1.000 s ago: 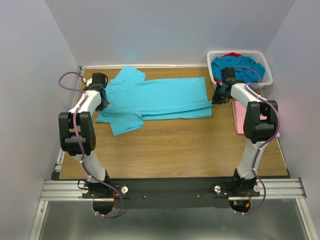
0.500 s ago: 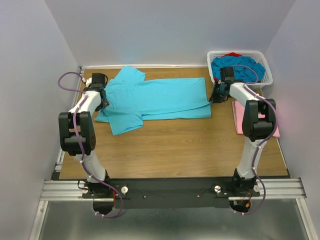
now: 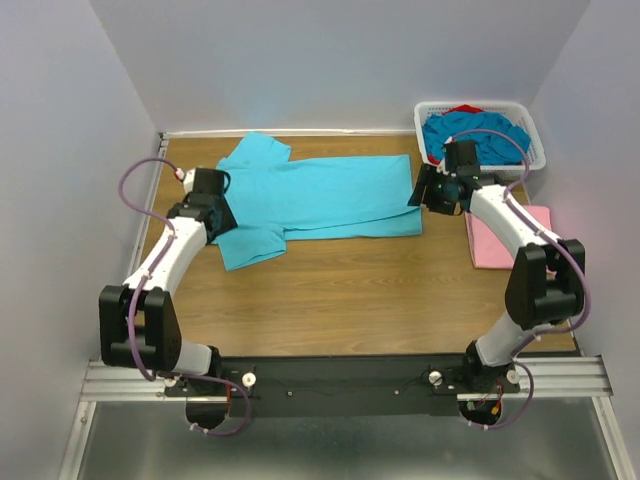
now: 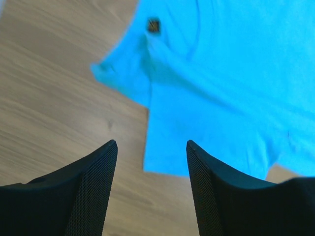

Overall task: Fold and stack the t-shirts
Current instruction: Fold the tshirt

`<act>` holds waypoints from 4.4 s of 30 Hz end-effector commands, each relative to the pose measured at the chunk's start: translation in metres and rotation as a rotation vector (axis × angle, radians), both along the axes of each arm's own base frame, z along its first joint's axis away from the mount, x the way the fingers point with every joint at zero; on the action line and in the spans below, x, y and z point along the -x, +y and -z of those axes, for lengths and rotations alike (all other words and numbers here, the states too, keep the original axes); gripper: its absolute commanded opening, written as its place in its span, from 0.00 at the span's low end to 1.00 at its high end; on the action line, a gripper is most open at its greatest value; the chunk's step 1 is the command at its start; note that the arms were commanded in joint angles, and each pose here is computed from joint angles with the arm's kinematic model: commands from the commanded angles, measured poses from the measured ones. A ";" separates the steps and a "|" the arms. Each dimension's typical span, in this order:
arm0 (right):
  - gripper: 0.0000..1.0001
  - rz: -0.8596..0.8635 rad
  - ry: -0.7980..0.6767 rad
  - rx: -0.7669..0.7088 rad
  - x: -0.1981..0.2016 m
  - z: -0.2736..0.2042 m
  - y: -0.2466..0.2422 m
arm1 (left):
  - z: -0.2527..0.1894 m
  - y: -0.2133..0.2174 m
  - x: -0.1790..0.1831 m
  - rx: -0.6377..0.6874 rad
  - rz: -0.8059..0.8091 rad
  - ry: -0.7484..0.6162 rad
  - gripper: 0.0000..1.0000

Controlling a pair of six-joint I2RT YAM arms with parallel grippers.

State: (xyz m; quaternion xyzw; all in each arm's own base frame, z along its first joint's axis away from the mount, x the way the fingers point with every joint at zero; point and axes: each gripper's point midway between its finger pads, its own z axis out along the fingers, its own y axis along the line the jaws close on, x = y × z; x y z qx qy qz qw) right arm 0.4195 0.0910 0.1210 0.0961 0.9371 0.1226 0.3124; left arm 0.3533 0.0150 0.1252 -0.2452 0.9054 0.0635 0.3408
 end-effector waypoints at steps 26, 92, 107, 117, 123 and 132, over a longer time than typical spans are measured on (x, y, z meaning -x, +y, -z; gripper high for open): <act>0.69 -0.093 0.092 -0.028 0.080 0.026 0.010 | 0.105 -0.054 0.044 0.043 0.120 0.255 0.00; 0.72 0.164 -0.018 -0.444 0.033 0.042 0.016 | 0.047 0.061 -0.031 0.289 -0.187 -0.170 0.86; 0.71 0.363 0.038 -0.534 0.041 0.081 -0.002 | 0.084 0.071 -0.039 0.274 -0.235 -0.119 0.52; 0.65 0.412 0.090 -0.546 0.045 0.109 -0.002 | 0.096 0.082 -0.029 0.270 -0.250 -0.093 0.16; 0.46 0.448 0.117 -0.544 0.048 0.122 -0.010 | 0.097 0.084 -0.023 0.267 -0.248 -0.090 0.08; 0.01 0.466 0.122 -0.548 0.057 0.123 -0.018 | 0.094 0.088 -0.013 0.277 -0.260 -0.088 0.00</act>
